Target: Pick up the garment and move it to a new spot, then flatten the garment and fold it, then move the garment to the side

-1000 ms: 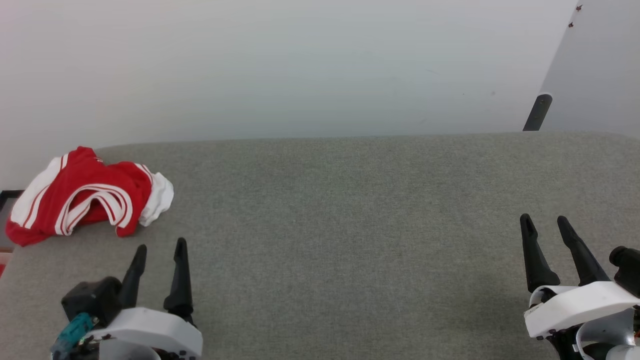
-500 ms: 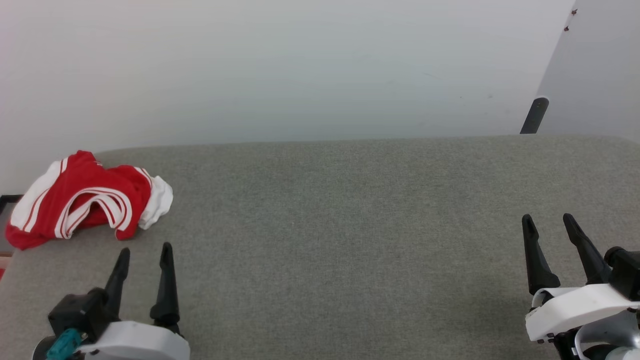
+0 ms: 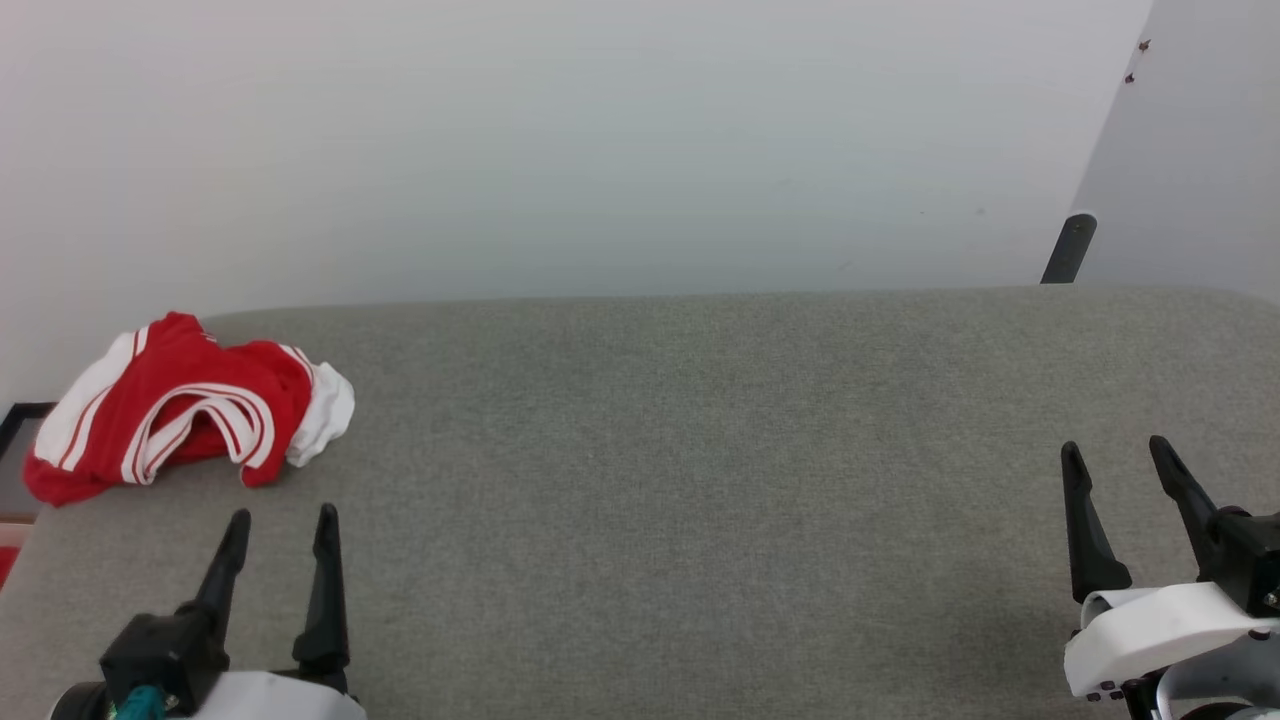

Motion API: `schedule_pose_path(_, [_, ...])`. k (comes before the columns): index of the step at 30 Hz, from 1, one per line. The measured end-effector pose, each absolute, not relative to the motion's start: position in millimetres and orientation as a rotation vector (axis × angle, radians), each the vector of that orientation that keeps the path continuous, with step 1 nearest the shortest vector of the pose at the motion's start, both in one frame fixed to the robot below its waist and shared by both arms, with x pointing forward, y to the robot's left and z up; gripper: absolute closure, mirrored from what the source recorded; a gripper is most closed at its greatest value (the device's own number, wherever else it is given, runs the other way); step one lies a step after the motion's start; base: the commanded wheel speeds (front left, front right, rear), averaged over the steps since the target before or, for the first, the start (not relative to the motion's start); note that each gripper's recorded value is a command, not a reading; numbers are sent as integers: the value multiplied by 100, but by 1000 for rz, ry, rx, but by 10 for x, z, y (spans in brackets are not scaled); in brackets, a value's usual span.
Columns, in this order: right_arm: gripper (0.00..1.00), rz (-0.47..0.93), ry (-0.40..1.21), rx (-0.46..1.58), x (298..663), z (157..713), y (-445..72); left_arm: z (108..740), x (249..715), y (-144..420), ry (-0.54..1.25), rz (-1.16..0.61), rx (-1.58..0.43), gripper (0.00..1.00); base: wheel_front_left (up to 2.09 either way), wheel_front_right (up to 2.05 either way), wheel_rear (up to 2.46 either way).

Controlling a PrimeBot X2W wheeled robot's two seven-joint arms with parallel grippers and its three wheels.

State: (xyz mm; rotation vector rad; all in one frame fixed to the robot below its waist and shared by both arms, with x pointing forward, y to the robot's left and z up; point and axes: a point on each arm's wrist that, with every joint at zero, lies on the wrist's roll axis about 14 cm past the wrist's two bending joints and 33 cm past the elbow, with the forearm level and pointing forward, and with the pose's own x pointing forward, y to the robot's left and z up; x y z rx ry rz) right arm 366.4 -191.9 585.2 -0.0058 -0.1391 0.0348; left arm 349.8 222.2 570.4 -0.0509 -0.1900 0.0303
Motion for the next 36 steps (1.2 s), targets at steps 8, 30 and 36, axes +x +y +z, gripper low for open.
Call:
schedule_pose_path(8, [0,10,-151,-70,3600,5883,-1981,5724,3429,2243,-216,24,-51,0,0,0,0])
schedule_pose_path(30, [0,-7,-138,-112,3517,5850,-2030,5633,3341,2353,-211,33,-87,0,0,0,0])
schedule_pose_path(36, [0,47,-143,-104,3586,5864,-1851,5644,3275,2602,-211,122,-57,0,0,0,0])
